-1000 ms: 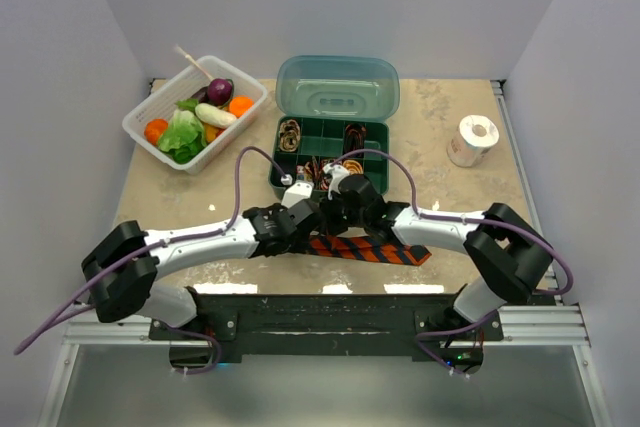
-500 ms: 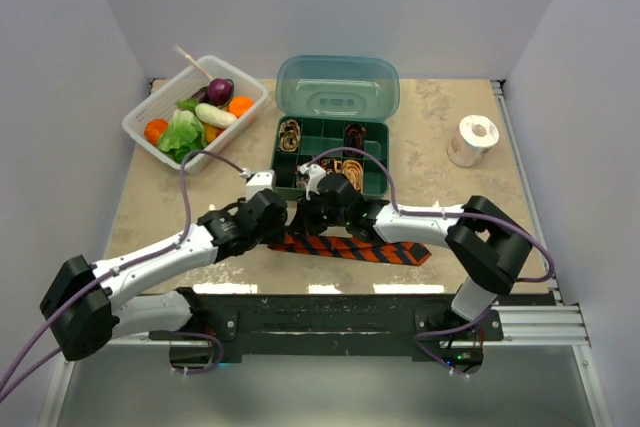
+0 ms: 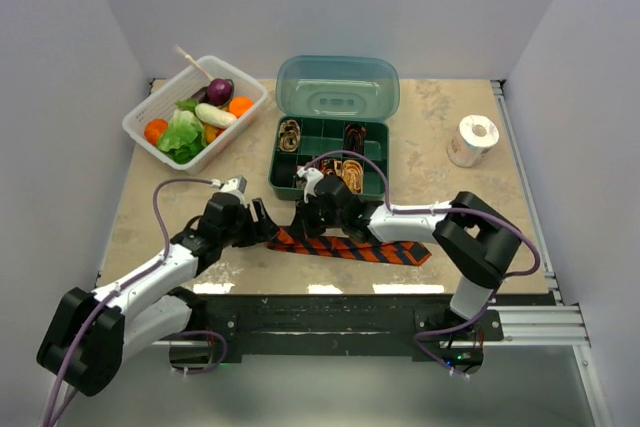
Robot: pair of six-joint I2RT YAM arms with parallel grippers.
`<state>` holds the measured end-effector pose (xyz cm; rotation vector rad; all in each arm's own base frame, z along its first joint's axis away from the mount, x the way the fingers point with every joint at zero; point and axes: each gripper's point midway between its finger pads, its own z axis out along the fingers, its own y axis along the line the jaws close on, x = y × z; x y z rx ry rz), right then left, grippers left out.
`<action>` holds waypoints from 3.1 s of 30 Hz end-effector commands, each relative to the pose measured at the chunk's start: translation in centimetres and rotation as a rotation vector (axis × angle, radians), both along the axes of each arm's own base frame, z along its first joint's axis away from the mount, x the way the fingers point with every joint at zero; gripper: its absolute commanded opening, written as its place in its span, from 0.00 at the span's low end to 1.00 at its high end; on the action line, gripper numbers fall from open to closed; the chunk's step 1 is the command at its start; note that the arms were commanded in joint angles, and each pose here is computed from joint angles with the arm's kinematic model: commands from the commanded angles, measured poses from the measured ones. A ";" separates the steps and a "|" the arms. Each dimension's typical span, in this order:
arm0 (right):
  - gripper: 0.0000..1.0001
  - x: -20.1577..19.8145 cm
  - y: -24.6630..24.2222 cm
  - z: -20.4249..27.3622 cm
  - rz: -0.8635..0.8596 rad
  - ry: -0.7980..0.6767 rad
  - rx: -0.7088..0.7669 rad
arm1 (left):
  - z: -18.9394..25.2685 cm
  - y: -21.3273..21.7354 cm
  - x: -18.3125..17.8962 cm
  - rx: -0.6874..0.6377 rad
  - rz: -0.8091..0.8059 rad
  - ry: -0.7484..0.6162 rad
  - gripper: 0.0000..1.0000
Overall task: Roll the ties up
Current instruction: Roll the tie at the center of the board.
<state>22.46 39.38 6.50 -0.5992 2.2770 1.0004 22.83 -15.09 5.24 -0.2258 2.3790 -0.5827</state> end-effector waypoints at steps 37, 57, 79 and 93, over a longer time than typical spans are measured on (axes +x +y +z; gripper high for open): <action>0.00 -0.2 -1.0 -0.7 -0.034 -0.003 -0.020 | -1.7 -4.1 -1.8 -0.281 -0.222 0.011 0.37; 0.00 -4.1 -4.2 -3.8 0.073 0.030 -0.187 | -1.4 -3.7 -1.6 -0.245 -0.222 0.013 0.37; 0.00 -3.3 -3.6 -6.6 0.043 0.061 -0.281 | -0.5 -2.6 -1.6 -0.102 -0.236 0.103 0.36; 0.00 -3.3 -3.2 -2.3 0.063 0.011 -0.204 | -0.4 -1.9 -0.7 0.080 -0.207 0.120 0.33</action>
